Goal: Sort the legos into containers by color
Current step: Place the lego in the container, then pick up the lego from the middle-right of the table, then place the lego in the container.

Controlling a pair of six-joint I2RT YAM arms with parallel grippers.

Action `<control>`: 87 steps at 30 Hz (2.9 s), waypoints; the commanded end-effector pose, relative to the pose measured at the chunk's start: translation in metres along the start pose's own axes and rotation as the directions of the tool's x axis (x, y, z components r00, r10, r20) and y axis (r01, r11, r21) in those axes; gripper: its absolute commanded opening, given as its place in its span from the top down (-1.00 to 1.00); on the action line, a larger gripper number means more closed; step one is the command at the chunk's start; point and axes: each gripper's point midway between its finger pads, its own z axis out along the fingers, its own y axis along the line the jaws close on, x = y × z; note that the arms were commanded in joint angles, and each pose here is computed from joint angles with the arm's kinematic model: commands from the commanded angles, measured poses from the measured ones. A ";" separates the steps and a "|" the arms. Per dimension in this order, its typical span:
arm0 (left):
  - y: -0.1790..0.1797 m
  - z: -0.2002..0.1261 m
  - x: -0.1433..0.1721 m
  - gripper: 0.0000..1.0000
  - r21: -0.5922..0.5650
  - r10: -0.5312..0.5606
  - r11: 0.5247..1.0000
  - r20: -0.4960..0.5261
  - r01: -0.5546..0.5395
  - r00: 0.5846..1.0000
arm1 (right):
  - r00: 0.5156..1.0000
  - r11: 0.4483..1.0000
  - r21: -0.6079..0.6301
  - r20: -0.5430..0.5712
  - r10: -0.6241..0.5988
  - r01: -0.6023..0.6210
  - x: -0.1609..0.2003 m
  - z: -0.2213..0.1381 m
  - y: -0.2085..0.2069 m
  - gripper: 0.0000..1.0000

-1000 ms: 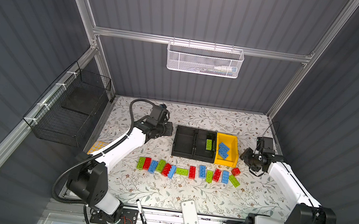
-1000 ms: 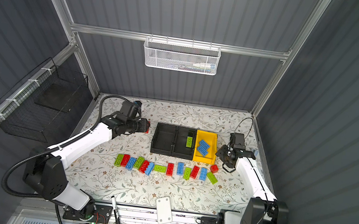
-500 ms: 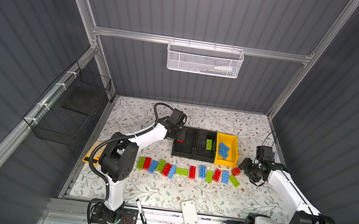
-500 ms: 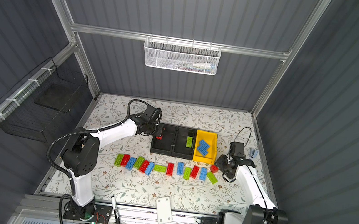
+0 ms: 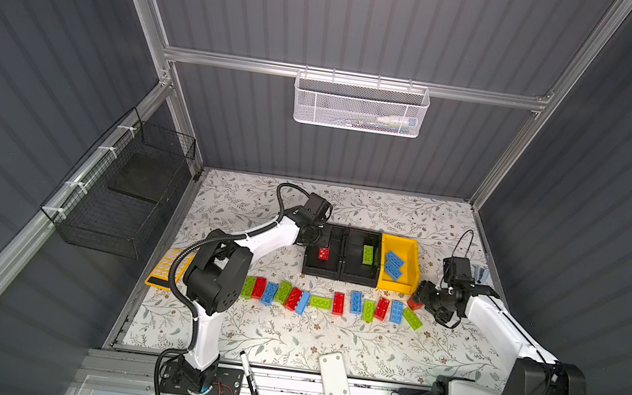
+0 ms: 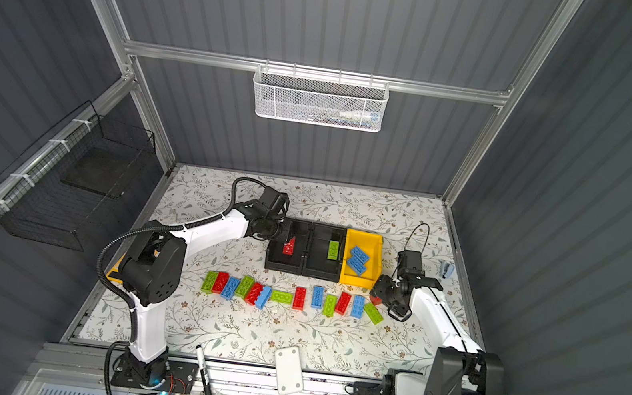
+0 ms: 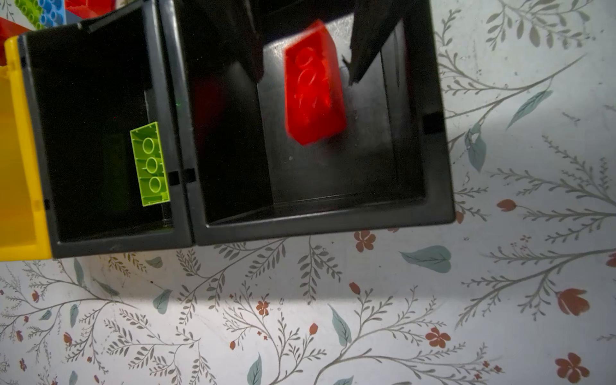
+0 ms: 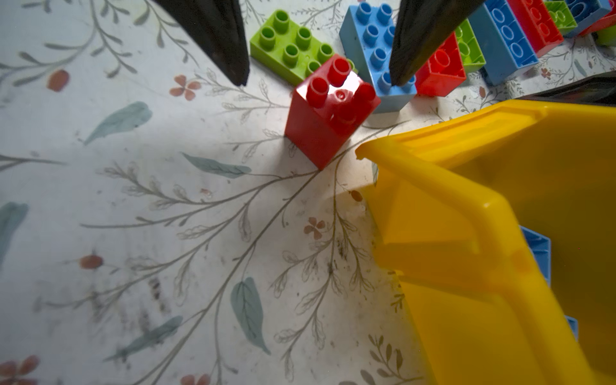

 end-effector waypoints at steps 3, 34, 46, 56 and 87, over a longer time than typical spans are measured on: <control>-0.008 0.001 -0.006 0.04 0.027 0.004 1.000 0.016 -0.004 1.000 | 0.999 0.999 0.013 -0.019 -0.030 0.030 0.006 0.007 -0.001 -0.37; 0.075 -0.107 -0.037 -0.22 -0.054 -0.109 0.991 0.245 0.126 0.963 | 0.997 0.989 0.130 -0.043 -0.060 0.066 -0.008 0.024 0.002 -0.11; 0.099 -0.107 -0.021 -0.21 -0.085 -0.149 0.981 0.243 0.174 0.959 | 0.996 0.991 0.107 -0.040 -0.079 0.083 -0.003 0.020 0.004 0.33; 0.117 -0.108 -0.014 -0.20 -0.094 -0.187 0.972 0.242 0.215 0.952 | 0.991 0.989 0.074 0.031 -0.128 0.125 -0.013 -0.023 0.015 0.48; 0.188 -0.153 0.161 -0.24 -0.210 -0.480 0.833 0.187 0.512 0.857 | 0.803 0.764 -0.265 0.080 -0.591 0.588 -0.012 0.025 0.337 0.47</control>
